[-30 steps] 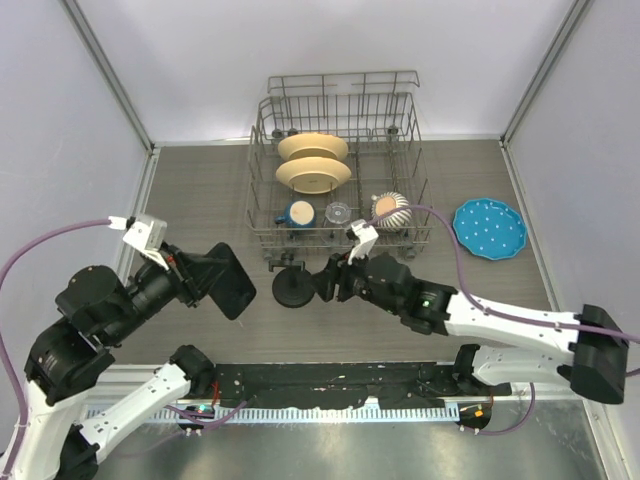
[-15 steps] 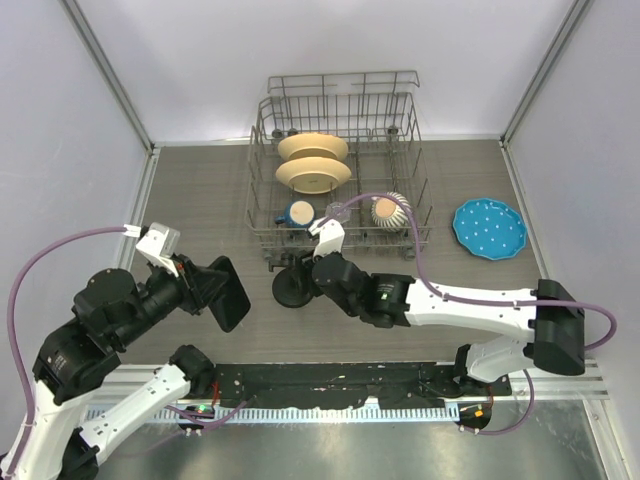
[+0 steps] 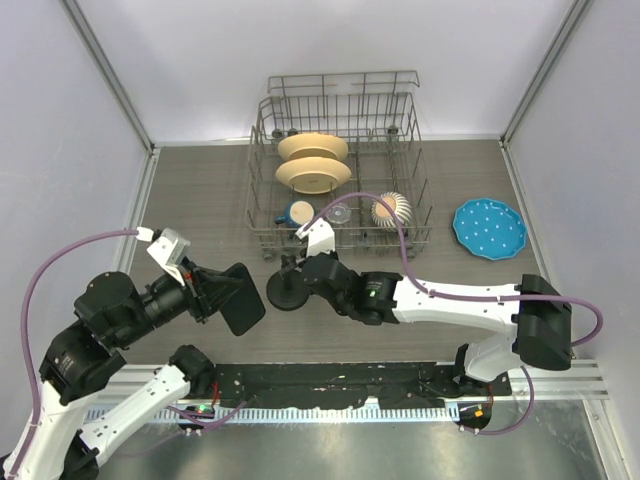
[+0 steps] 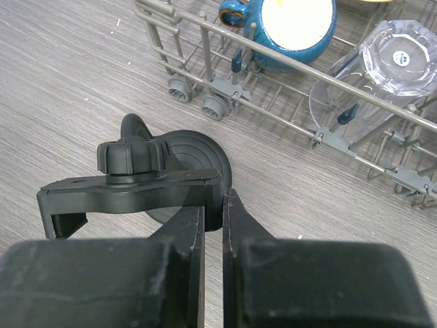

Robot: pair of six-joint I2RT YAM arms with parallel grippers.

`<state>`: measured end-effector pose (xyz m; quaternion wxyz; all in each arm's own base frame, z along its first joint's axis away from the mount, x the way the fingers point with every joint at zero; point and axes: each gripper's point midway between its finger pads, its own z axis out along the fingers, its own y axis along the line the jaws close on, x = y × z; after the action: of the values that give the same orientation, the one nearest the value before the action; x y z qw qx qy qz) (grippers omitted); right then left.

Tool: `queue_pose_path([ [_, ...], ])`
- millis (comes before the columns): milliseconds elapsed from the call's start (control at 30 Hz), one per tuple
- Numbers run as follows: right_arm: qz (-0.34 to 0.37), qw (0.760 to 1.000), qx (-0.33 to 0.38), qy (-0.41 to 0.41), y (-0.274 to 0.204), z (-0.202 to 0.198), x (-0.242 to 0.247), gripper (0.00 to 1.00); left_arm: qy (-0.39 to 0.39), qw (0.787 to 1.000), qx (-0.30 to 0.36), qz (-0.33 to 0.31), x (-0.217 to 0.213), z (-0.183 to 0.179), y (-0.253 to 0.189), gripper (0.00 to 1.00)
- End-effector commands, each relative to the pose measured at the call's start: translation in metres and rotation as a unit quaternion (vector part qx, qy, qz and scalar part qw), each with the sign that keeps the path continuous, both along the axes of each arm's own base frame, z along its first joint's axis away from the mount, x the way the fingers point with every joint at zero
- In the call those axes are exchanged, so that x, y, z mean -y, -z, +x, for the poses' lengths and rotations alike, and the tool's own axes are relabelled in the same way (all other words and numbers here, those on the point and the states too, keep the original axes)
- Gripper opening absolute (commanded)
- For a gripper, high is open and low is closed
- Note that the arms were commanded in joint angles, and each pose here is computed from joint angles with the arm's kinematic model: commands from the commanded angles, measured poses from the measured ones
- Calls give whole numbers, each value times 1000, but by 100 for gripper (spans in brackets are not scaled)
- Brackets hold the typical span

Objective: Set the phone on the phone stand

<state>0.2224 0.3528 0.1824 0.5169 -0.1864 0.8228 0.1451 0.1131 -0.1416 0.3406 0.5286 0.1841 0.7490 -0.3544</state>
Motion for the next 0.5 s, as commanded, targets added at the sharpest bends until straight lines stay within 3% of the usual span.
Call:
queue_pose_path([
  [0,9,998,44,-32,-32,2,-7,1,59,995,69,-36,19,-5,-35,0],
  [167,17,997,23,-76,-28,-1,3,1,99,989,98,-52,39,0,-45,0],
  [467,57,985,-6,-163,-31,-18,10,1,77,984,119,-104,70,44,-63,0],
])
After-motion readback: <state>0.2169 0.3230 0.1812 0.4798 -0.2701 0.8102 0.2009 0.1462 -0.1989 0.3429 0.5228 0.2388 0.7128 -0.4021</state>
